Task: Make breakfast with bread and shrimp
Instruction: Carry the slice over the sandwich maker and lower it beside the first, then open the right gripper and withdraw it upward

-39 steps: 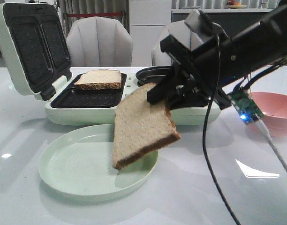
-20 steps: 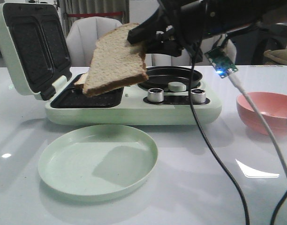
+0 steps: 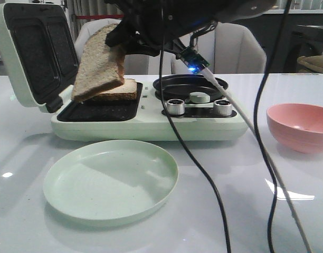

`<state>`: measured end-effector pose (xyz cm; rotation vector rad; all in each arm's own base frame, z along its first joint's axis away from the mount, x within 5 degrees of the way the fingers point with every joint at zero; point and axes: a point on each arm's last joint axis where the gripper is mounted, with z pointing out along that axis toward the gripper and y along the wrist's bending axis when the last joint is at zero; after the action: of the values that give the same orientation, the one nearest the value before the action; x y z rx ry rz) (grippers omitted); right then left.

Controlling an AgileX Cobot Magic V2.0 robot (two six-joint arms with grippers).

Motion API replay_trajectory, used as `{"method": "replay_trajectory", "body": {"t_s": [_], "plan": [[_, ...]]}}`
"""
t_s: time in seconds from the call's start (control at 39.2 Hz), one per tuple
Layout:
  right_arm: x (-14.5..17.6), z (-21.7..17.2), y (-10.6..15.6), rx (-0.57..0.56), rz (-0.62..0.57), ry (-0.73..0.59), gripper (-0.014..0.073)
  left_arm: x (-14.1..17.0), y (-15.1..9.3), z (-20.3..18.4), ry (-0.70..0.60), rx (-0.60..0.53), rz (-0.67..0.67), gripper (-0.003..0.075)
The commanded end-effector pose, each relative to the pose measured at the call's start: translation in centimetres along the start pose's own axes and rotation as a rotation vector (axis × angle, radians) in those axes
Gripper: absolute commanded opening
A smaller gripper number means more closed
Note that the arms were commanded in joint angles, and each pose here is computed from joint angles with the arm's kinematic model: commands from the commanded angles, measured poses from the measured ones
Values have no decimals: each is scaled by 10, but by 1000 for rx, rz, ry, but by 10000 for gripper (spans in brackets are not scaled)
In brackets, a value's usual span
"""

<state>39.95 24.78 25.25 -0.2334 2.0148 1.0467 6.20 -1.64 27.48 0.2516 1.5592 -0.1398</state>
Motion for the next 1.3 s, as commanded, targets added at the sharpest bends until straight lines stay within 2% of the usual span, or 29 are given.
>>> {"method": "replay_trajectory", "body": {"t_s": [0.0,0.13,0.33,0.69,1.15,1.28], "plan": [[-24,-6,20,-71,10,-70,167,-16,2,-1,-101,-10,-11,584],[-16,4,11,-58,28,-43,167,-16,2,-1,-101,-10,-11,585],[-7,12,1,-16,-16,-1,167,-16,2,-1,-101,-10,-11,585],[-4,23,-5,-12,-43,14,185,-16,2,-1,-101,-10,-11,584],[-5,27,-8,52,-110,5,486,-16,2,-1,-101,-10,-11,584],[-9,26,-8,70,-216,17,532,-16,2,-1,-101,-10,-11,584]]}}
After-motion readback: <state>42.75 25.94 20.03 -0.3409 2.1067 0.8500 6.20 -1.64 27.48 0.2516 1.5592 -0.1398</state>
